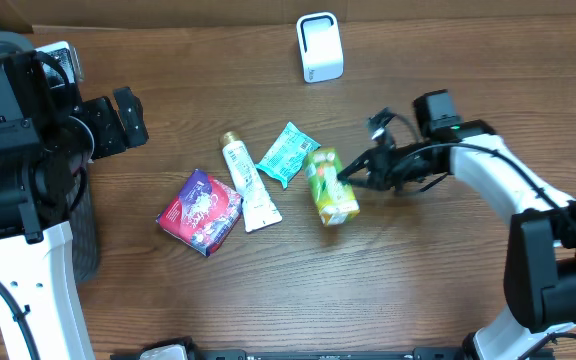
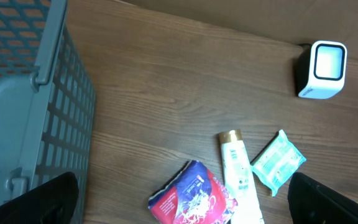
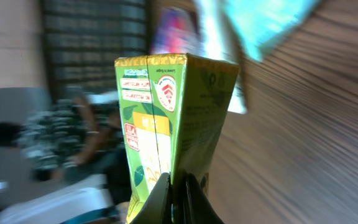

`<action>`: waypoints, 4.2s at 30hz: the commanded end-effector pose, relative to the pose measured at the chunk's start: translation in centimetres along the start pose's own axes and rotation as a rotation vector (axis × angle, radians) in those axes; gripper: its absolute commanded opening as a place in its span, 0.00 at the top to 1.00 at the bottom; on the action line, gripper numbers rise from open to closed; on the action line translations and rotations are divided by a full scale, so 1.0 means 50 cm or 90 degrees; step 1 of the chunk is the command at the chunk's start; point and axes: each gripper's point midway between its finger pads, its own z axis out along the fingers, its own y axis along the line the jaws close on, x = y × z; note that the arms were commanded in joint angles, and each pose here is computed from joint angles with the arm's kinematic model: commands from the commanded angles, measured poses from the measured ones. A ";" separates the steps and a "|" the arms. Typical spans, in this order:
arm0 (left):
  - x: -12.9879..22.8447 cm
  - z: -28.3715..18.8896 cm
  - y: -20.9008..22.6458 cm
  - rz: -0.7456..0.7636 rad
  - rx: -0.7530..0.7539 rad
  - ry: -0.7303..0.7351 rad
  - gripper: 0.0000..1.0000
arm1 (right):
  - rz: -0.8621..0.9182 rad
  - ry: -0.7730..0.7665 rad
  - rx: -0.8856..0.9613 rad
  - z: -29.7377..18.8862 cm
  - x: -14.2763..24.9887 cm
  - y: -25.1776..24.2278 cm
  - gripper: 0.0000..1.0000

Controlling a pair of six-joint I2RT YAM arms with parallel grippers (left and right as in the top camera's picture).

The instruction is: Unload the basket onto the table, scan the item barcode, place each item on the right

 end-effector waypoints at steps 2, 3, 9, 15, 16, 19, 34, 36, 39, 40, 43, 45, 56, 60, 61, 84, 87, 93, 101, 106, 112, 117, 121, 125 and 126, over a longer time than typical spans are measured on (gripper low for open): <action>-0.008 -0.005 0.004 -0.003 -0.006 -0.009 0.00 | -0.052 -0.014 -0.230 -0.066 -0.024 0.129 0.97; -0.008 -0.005 0.004 -0.003 -0.006 -0.009 0.00 | -0.053 -0.018 -0.229 -0.071 -0.028 0.129 0.97; -0.008 -0.005 0.004 -0.003 -0.006 -0.009 0.00 | -0.082 -0.022 -0.228 -0.077 -0.043 0.148 0.97; -0.008 -0.005 0.004 -0.003 -0.006 -0.009 0.00 | -0.117 -0.030 -0.216 -0.084 -0.063 0.167 0.96; -0.008 -0.005 0.004 -0.003 -0.006 -0.009 0.00 | -0.109 -0.036 -0.191 -0.081 -0.071 0.158 0.96; -0.008 -0.005 0.004 -0.003 -0.006 -0.009 0.00 | -0.068 -0.075 -0.037 -0.067 -0.106 0.089 0.96; -0.008 -0.005 0.004 -0.003 -0.006 -0.009 0.01 | -0.157 -0.262 0.716 -0.119 -0.211 -0.146 0.96; -0.008 -0.005 0.004 -0.003 -0.006 -0.009 0.00 | -0.190 -0.293 0.758 -0.129 -0.231 -0.136 0.97; -0.008 -0.005 0.004 -0.003 -0.006 -0.009 0.00 | -0.249 -0.331 0.791 -0.133 -0.262 -0.112 0.96; -0.008 -0.005 0.004 -0.003 -0.006 -0.009 0.00 | -0.268 -0.345 0.798 -0.134 -0.273 -0.103 0.96; -0.008 -0.005 0.004 -0.003 -0.006 -0.009 0.01 | -0.323 -0.399 0.812 -0.145 -0.313 -0.070 0.96; -0.008 -0.005 0.004 -0.003 -0.006 -0.009 0.01 | -0.379 -0.422 0.812 -0.149 -0.340 -0.043 0.96; -0.008 -0.005 0.004 -0.003 -0.006 -0.009 0.00 | -0.478 -0.513 0.823 -0.178 -0.403 0.049 0.97; -0.008 -0.005 0.004 -0.003 -0.006 -0.009 0.01 | -0.499 -0.549 0.805 -0.187 -0.426 0.106 0.97; -0.008 -0.005 0.004 -0.003 -0.006 -0.009 0.01 | -0.506 -0.558 0.798 -0.187 -0.432 0.121 0.97; -0.008 -0.005 0.004 -0.003 -0.006 -0.009 0.01 | -0.304 -0.446 0.566 -0.188 -0.426 -0.034 0.00; -0.008 -0.005 0.004 -0.003 -0.006 -0.008 0.01 | -0.260 -0.400 0.480 -0.201 -0.418 -0.069 0.00; -0.008 -0.005 0.004 -0.003 -0.006 -0.009 0.01 | -0.184 -0.322 0.492 -0.213 -0.435 -0.131 0.00; -0.008 -0.005 0.004 -0.003 -0.006 -0.008 0.00 | -0.233 -0.389 0.559 -0.284 -0.513 -0.023 0.00; -0.008 -0.005 0.004 -0.003 -0.006 -0.008 0.00 | -0.216 -0.348 0.572 -0.271 -0.494 -0.059 0.00; -0.008 -0.005 0.004 -0.003 -0.006 -0.008 0.00 | -0.135 -0.255 0.568 -0.219 -0.449 -0.170 0.00; -0.008 -0.005 0.004 -0.003 -0.006 -0.009 0.00 | -0.122 -0.191 0.494 -0.161 -0.425 -0.211 0.04; -0.008 -0.005 0.004 -0.003 -0.006 -0.009 0.00 | -0.107 -0.152 0.489 -0.140 -0.405 -0.253 0.05; -0.008 -0.005 0.004 -0.003 -0.006 -0.008 0.00 | -0.084 -0.132 0.490 -0.126 -0.390 -0.292 0.07; -0.008 -0.005 0.004 -0.003 -0.006 -0.009 0.00 | -0.081 -0.130 0.491 -0.123 -0.387 -0.299 0.07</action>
